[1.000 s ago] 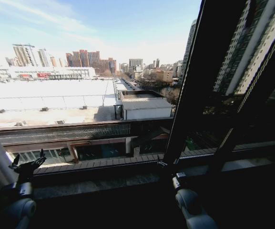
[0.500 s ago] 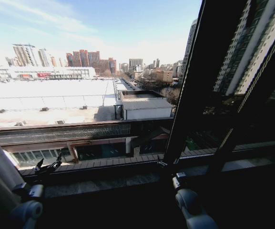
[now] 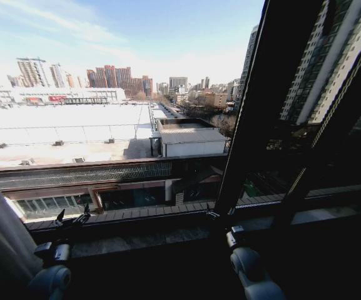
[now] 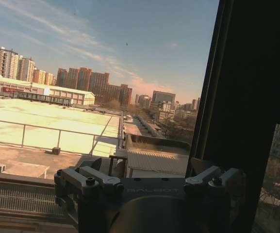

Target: Open the curtains by pulling them apart, changing their state from closed to fully open.

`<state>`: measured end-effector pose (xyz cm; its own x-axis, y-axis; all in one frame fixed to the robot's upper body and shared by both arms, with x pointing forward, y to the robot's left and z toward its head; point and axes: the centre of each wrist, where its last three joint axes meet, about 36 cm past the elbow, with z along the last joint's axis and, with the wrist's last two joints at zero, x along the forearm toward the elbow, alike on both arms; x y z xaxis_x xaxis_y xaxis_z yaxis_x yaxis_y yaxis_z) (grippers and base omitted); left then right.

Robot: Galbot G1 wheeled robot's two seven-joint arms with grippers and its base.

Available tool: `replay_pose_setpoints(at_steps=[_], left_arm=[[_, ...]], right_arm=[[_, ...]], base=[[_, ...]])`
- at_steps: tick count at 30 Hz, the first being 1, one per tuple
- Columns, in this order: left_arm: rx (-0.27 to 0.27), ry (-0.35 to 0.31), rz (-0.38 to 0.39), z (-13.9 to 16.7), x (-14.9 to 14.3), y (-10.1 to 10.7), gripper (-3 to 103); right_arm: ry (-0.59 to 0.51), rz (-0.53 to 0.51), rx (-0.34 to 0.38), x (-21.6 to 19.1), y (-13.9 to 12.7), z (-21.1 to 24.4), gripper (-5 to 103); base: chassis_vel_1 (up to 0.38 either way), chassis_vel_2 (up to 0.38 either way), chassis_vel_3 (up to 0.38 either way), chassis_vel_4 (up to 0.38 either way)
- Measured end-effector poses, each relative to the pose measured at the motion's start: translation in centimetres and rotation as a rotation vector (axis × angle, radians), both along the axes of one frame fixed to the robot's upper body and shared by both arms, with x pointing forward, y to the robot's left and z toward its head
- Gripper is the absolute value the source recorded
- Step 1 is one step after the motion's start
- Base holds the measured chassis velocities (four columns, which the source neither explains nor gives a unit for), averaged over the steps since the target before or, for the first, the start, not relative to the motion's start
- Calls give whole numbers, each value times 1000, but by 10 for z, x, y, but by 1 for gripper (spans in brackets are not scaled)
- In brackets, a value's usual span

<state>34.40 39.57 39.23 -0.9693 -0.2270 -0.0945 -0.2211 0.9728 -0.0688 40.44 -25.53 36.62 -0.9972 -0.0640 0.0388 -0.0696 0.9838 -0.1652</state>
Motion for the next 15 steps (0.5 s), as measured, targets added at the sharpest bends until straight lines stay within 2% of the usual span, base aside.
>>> replay_pose_setpoints(at_steps=[10, 15], left_arm=[[43, -14, -18, 3, -4, 19, 100], [42, -12, -53, 5, -8, 27, 100]], right_arm=[[0, 0, 0, 0, 0, 0, 100], [0, 0, 0, 0, 0, 0, 100]], base=[[0, 0, 0, 0], [0, 0, 0, 0]])
